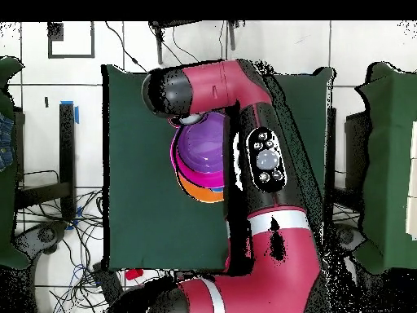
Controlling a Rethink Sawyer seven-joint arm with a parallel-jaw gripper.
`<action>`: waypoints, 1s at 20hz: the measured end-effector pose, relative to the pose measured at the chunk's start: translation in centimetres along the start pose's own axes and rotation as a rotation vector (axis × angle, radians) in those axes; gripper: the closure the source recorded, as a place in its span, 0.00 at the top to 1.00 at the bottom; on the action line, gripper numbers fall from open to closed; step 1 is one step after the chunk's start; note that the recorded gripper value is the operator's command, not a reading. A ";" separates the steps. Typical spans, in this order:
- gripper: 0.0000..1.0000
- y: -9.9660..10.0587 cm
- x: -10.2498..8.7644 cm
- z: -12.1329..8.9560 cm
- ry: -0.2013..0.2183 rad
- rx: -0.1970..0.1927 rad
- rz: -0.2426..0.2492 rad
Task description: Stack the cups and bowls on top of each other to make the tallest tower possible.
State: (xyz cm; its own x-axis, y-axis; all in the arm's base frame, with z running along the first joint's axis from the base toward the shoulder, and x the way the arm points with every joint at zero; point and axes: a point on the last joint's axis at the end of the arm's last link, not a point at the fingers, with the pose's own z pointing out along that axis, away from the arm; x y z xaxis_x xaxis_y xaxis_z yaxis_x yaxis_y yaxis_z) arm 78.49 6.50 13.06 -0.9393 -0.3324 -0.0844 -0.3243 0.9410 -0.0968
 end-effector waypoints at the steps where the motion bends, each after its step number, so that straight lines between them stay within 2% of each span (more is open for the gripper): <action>1: 1.00 -0.1 0.0 0.1 -0.002 -0.001 0.002; 9: 1.00 0.6 0.3 1.9 -0.016 -0.032 0.015; 14: 1.00 1.7 1.2 3.5 -0.006 -0.078 0.031; 20: 1.00 2.6 1.4 4.3 -0.012 -0.107 0.046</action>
State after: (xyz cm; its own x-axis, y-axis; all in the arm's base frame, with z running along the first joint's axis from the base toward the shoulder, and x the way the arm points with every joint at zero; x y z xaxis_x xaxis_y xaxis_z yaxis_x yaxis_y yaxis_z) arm 76.88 8.18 8.41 -0.9522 -0.2892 -0.0981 -0.2919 0.9563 0.0141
